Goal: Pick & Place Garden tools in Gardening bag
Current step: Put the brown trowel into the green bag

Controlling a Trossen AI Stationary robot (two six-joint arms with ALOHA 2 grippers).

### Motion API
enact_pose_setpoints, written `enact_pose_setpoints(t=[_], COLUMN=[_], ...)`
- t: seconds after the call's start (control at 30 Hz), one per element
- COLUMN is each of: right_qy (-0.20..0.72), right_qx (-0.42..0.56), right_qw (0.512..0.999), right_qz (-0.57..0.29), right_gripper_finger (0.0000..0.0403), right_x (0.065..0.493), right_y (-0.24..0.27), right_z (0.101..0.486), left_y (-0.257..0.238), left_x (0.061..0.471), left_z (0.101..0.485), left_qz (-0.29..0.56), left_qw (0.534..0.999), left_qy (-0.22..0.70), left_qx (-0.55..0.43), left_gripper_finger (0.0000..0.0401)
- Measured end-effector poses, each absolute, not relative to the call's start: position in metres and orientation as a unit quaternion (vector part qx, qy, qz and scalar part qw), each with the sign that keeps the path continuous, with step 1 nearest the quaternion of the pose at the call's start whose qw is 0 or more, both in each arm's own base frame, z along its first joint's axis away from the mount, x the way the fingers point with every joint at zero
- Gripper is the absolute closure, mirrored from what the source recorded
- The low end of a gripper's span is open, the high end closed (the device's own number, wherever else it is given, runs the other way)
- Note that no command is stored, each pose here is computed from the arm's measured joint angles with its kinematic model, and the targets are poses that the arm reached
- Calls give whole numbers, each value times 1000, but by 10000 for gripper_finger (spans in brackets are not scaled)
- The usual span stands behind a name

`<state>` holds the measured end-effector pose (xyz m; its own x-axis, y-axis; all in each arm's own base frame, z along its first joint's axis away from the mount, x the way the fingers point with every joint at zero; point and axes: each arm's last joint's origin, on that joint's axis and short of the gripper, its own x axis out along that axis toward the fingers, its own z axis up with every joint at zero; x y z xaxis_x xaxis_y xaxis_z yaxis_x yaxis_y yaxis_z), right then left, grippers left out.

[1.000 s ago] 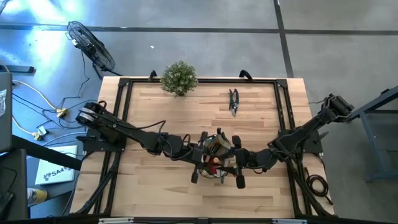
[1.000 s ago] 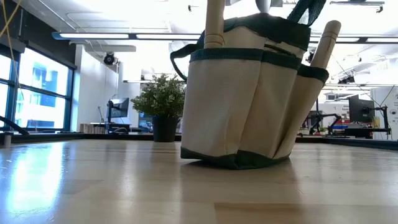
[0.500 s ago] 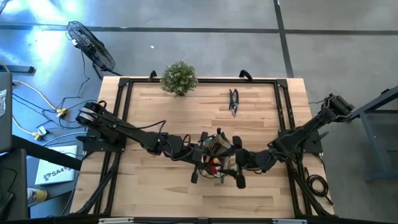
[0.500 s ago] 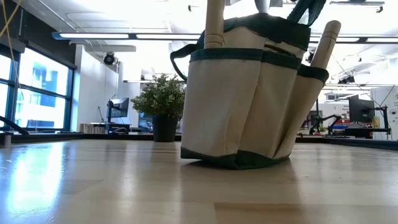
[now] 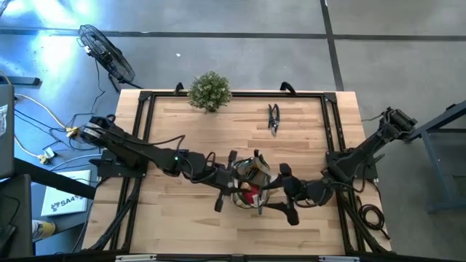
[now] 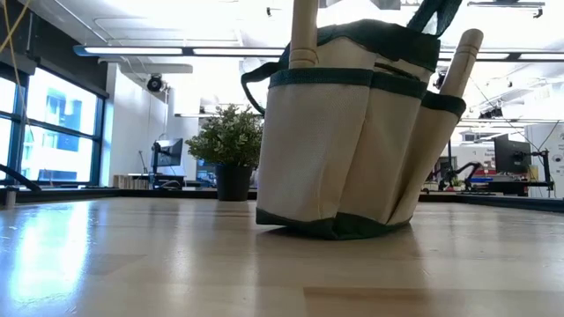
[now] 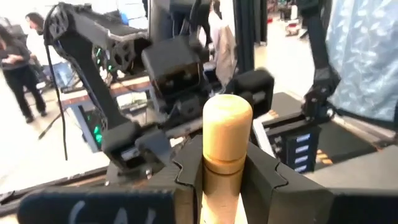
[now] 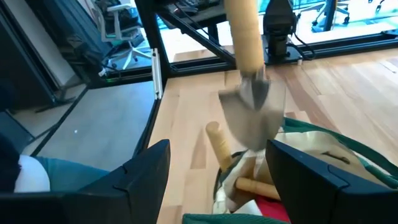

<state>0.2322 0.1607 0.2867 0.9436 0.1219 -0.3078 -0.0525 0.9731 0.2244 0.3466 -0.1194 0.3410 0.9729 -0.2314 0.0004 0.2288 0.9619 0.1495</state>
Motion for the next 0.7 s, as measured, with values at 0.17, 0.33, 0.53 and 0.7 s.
enact_pose_setpoints(t=[0.17,0.33,0.53,0.7], right_qy=[164,163,166,168], right_qx=[109,112,131,132], right_qw=[979,979,976,975], right_qz=[50,54,51,52], right_gripper_finger=[147,147,147,147], right_x=[230,229,229,228], right_y=[164,165,165,166], right_z=[286,287,286,286], left_y=[-116,-111,-104,-98], left_x=[335,319,297,277], left_z=[352,366,383,396], left_qz=[-135,-143,-154,-167], left_qw=[988,987,985,983], left_qy=[-4,-3,1,3], left_qx=[76,77,78,77], left_gripper_finger=[338,338,338,338])
